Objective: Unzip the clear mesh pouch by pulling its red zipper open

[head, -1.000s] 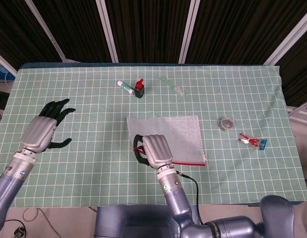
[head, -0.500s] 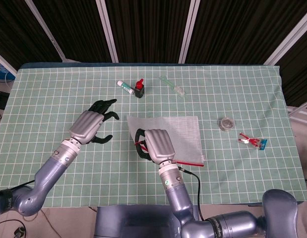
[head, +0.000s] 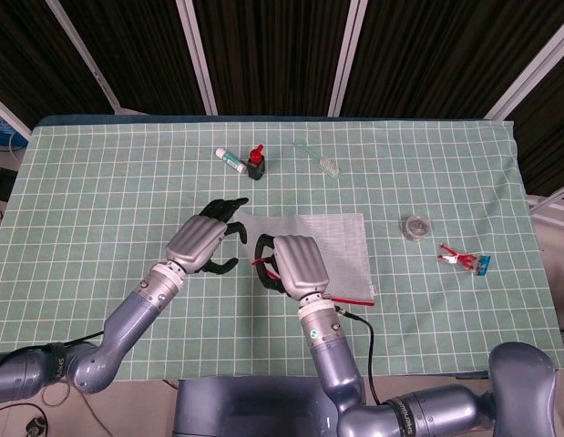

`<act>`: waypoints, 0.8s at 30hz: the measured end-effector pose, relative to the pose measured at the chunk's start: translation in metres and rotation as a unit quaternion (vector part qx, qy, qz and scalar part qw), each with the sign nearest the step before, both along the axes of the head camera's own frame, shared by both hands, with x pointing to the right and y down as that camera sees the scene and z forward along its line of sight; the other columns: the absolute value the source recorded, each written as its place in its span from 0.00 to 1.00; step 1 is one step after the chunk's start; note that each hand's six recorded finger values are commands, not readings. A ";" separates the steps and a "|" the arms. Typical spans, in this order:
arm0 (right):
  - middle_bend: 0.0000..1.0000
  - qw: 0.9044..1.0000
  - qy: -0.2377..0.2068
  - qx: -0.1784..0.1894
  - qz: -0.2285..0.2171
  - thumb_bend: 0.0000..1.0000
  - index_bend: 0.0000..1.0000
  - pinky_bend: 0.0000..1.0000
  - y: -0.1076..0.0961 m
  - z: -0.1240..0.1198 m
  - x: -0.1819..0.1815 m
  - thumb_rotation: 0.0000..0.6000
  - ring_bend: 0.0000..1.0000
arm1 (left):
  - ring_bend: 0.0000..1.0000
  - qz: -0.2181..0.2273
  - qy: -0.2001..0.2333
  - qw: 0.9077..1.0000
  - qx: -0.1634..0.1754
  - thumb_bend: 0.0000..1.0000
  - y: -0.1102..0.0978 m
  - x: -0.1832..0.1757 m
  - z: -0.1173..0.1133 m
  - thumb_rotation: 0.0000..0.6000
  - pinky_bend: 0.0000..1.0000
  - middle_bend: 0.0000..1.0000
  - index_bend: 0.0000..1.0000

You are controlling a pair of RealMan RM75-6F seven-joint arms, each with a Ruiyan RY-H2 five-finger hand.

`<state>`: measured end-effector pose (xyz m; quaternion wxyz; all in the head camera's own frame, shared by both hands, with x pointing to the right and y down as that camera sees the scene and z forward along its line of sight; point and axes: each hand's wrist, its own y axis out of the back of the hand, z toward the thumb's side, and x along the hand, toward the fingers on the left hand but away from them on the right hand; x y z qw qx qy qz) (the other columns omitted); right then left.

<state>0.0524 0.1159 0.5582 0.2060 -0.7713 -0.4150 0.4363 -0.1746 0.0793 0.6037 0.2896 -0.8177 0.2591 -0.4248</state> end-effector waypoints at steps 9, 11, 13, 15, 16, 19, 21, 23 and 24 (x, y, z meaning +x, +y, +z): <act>1.00 1.000 -0.001 -0.004 0.002 0.61 0.68 1.00 0.000 0.001 0.002 1.00 1.00 | 0.00 0.009 0.005 1.000 -0.006 0.31 0.005 0.015 0.003 1.00 0.00 0.00 0.49; 1.00 1.000 0.000 -0.004 0.003 0.61 0.68 1.00 0.000 0.000 0.003 1.00 1.00 | 0.00 0.010 0.005 1.000 -0.006 0.31 0.006 0.018 0.004 1.00 0.00 0.00 0.49; 1.00 1.000 0.001 -0.004 0.004 0.61 0.68 1.00 -0.001 0.000 0.004 1.00 1.00 | 0.00 0.011 0.005 1.000 -0.007 0.31 0.006 0.019 0.005 1.00 0.00 0.00 0.50; 1.00 1.000 0.001 -0.004 0.005 0.61 0.68 1.00 -0.001 0.000 0.005 1.00 1.00 | 0.00 0.011 0.004 1.000 -0.009 0.31 0.007 0.021 0.006 1.00 0.00 0.00 0.50; 1.00 1.000 0.002 -0.005 0.005 0.61 0.68 1.00 -0.001 0.000 0.005 1.00 1.00 | 0.00 0.011 0.004 1.000 -0.010 0.31 0.007 0.021 0.007 1.00 0.00 0.00 0.51; 1.00 1.000 0.003 -0.007 0.006 0.61 0.68 1.00 -0.001 0.001 0.007 1.00 1.00 | 0.00 0.012 0.004 1.000 -0.011 0.31 0.008 0.024 0.009 1.00 0.00 0.00 0.51; 1.00 1.000 0.005 -0.008 0.006 0.61 0.68 1.00 -0.001 0.002 0.008 1.00 1.00 | 0.00 0.013 0.003 1.000 -0.010 0.33 0.008 0.026 0.009 1.00 0.00 0.00 0.51; 1.00 1.000 0.006 -0.009 0.006 0.61 0.68 1.00 -0.001 0.002 0.009 1.00 1.00 | 0.00 0.014 0.005 1.000 -0.010 0.35 0.008 0.029 0.010 1.00 0.00 0.00 0.52; 1.00 1.000 0.007 -0.009 0.006 0.61 0.68 1.00 -0.001 0.002 0.009 1.00 1.00 | 0.00 0.014 0.006 1.000 -0.010 0.36 0.008 0.030 0.010 1.00 0.00 0.00 0.52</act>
